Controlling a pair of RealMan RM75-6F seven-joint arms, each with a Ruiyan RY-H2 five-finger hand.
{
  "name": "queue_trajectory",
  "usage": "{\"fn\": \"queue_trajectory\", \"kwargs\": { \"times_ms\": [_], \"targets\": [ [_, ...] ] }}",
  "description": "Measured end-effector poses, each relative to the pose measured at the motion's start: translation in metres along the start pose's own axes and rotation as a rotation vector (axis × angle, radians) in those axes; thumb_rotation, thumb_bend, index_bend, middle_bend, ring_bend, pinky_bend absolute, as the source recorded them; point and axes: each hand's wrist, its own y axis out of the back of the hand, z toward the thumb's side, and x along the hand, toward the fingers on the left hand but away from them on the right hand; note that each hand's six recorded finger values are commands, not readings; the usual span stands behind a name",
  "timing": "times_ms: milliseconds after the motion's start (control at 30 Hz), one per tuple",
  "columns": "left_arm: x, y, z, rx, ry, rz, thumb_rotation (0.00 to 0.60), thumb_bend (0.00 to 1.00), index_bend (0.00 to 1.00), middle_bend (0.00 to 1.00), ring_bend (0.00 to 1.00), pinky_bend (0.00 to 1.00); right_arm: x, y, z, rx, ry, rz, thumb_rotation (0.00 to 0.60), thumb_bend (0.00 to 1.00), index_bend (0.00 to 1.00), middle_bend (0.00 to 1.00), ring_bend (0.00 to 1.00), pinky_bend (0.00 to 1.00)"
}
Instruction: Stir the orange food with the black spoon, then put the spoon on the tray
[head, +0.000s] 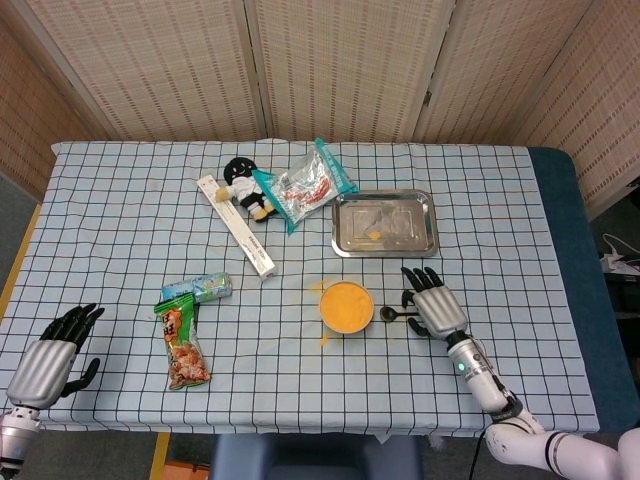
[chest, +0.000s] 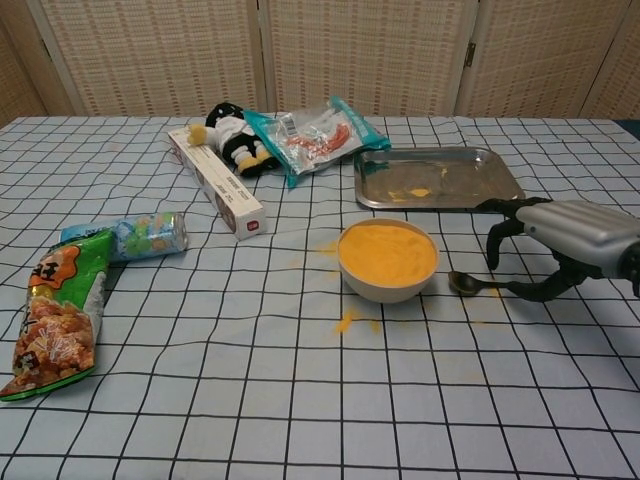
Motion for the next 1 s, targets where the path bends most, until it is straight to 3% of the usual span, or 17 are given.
{"fn": "queue_trajectory", "kwargs": {
  "times_ms": [1000],
  "targets": [
    [-0.002,0.003,-0.003,-0.018,-0.002,-0.001,0.600,0.45,0.00,0.00,0.00,0.13,-0.012,-0.015,0.011,-0.009,-0.003,-0.001,0.600,0.32,0.57,0.00,0.00,0.00]
  ]
}}
